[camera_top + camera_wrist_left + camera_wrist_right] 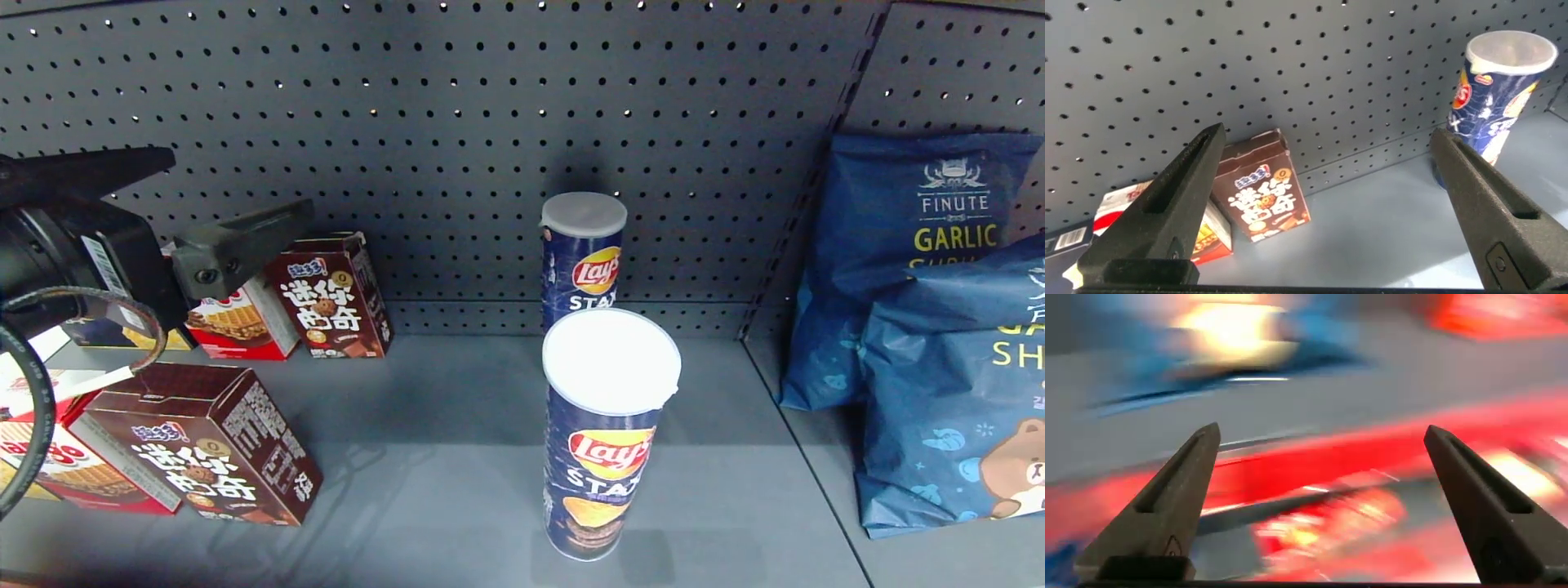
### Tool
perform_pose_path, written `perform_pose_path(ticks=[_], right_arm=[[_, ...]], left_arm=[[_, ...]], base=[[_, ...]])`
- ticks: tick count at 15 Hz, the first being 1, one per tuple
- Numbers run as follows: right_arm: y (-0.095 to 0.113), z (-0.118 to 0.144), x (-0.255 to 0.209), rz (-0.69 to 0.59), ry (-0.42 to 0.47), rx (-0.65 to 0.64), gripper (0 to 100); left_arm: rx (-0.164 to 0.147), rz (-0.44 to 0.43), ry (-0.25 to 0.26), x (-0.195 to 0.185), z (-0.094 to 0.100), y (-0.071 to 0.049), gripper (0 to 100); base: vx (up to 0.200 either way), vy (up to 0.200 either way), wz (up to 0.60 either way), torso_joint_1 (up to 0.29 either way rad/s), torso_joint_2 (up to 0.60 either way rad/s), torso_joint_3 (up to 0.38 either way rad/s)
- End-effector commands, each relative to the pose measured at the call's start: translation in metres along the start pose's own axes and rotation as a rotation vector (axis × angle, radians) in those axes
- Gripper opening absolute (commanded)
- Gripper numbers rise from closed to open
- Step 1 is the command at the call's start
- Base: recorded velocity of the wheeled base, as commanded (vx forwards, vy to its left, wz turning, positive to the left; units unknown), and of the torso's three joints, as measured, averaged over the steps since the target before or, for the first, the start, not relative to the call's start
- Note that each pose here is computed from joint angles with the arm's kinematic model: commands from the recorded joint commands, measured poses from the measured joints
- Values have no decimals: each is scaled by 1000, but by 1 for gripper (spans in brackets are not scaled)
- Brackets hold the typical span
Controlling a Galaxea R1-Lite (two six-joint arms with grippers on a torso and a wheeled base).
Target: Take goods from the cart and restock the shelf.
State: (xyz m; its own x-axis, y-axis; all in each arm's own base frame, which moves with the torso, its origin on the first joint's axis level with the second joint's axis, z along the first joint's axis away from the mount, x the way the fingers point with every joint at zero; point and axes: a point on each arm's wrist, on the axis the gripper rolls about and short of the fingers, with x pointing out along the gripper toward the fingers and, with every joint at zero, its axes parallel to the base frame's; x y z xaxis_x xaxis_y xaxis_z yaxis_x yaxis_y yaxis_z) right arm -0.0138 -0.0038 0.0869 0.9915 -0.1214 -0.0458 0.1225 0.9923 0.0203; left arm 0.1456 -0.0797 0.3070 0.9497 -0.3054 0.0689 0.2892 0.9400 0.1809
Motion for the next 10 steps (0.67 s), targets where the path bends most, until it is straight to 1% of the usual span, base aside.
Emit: perform_pose_path(ticks=[1,2,10], right_arm=[[2,-9,-9,120,-75,-22,100],[3,-12,-9,140,-39,-36,100],[3,-12,-9,141,-43,-28,100]], left_arm=[[0,-1,-2,1,1,0,100],[0,-1,-2,1,1,0,100],[-3,9,-12,-4,2,2,100]], base=[[0,0,0,0,0,0],[0,0,0,0,0,0],[0,0,0,0,0,0]])
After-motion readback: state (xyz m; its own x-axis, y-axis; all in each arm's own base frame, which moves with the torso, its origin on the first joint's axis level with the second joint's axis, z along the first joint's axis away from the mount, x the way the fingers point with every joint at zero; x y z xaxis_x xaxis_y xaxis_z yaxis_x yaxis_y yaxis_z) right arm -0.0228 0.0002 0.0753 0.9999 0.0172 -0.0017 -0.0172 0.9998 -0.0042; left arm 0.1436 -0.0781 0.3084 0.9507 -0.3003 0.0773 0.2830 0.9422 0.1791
